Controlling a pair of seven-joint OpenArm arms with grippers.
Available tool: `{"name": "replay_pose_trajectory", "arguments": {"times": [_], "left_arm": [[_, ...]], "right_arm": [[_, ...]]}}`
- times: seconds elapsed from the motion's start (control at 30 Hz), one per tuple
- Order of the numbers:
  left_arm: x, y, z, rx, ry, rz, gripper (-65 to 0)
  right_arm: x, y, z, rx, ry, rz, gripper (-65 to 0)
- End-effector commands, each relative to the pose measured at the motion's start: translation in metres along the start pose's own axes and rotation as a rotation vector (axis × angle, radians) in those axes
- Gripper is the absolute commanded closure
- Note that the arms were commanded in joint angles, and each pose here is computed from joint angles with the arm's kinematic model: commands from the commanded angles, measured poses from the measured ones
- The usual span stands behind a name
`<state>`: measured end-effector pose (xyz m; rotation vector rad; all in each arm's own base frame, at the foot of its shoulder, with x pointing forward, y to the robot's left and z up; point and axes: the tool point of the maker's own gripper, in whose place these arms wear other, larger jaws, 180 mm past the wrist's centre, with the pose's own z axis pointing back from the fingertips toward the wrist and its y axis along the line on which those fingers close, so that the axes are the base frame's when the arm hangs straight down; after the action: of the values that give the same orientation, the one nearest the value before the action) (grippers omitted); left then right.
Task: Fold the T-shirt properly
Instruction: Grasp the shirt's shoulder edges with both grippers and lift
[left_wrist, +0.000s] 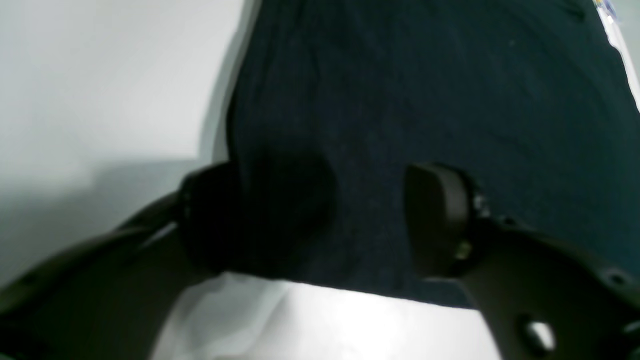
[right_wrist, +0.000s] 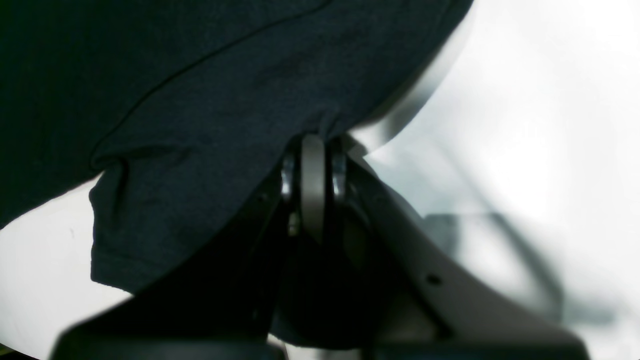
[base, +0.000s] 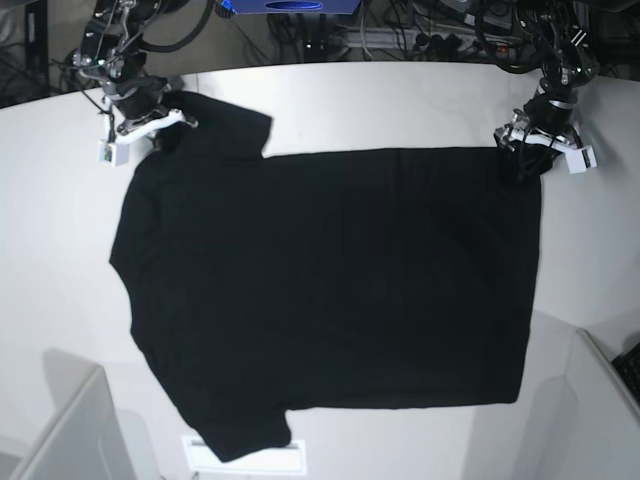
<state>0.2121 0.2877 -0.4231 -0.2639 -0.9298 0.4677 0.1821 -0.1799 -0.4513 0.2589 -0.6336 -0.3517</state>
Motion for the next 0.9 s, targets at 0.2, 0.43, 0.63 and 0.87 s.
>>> {"name": "replay_pose_trajectory", "arguments": {"times": [0.2,0.43,0.63,0.87], "left_arm": [[-0.014,0.018,0.003,0.088,0.068,0.023,-6.1],[-0.012,0.026,0.007,0.129,0.072,0.022,0.0],[-0.010,0.033,0.030,0.181,0.103,-0.133,0.0],[-0.018,0.040,0.057,0.232,0.153,-0.267,0.0]], "right_arm": [[-0.030,-0.016,0.003,-0.070,0.132,0.019,0.0],[-0.022,-0.011,0.013,-0.068,0.095,0.033,0.0],[-0.018,-0.009,0.031,-0.075,0.072,0.068,0.0],[-0.027,-0.014,0.045,-0.092,0.085,0.080,0.0]]}}
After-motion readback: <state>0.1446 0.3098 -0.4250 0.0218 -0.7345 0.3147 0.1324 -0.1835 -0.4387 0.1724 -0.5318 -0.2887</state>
